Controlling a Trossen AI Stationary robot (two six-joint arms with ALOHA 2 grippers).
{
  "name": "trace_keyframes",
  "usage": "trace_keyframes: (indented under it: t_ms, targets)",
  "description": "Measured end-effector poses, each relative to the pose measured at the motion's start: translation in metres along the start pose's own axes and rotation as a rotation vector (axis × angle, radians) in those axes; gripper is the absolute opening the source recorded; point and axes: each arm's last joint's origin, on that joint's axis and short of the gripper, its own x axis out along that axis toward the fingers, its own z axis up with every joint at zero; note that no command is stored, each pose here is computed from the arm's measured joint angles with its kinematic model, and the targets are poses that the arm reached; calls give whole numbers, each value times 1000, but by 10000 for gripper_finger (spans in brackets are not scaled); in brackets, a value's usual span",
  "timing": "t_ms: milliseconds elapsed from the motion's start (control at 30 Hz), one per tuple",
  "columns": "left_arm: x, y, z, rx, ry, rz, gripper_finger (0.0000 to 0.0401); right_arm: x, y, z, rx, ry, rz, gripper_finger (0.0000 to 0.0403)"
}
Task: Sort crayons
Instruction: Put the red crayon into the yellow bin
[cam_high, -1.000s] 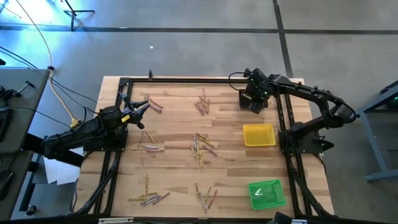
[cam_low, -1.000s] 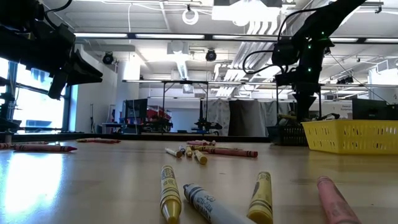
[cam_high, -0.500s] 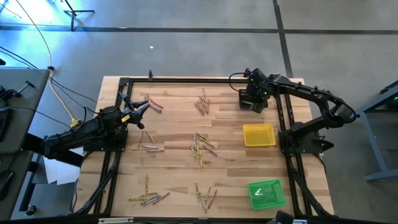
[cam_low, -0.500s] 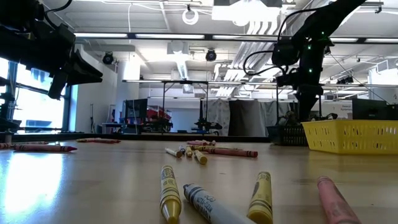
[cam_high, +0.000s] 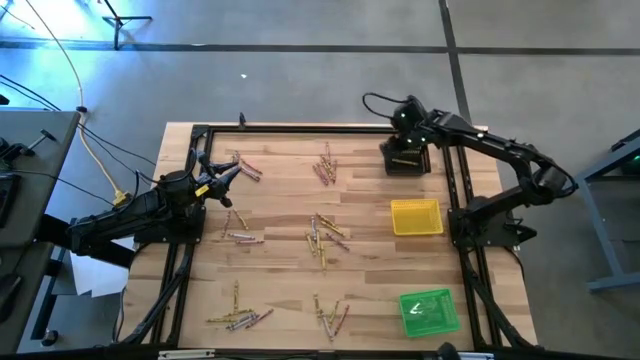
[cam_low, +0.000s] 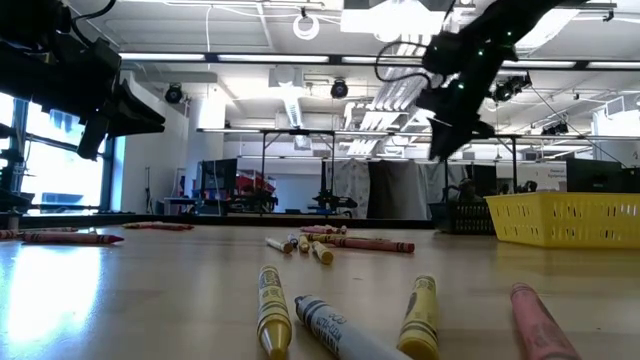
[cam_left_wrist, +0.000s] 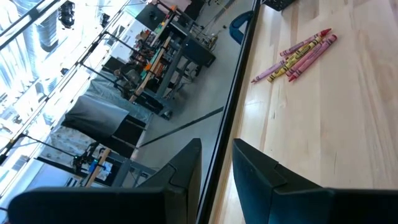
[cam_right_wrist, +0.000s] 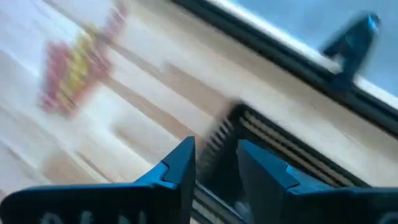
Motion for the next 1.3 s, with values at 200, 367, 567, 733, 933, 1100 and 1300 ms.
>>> trace_keyframes:
  t_ms: [200, 367, 567, 733, 933, 1100, 1300]
  targets:
    - [0, 0, 0, 0, 0, 0, 77, 22, 37, 5, 67, -68, 112, 108]
    - [0, 0, 0, 0, 0, 0, 77, 57, 66, 2, 185, -8, 137, 108]
    - [0, 0, 0, 0, 0, 0, 77, 92, 94, 16, 264, 65, 43, 108]
    - [0, 0, 0, 0, 0, 0, 77, 115, 109, 37, 297, 159, -22, 108]
    - [0, 0, 0, 0, 0, 0, 77, 138, 120, 53, 281, 274, -102, 108]
    - [0, 0, 0, 0, -1, 0, 77, 150, 128, 64, 273, 333, -134, 108]
    - [0, 0, 0, 0, 0, 1, 77, 158, 133, 73, 224, 375, -128, 108]
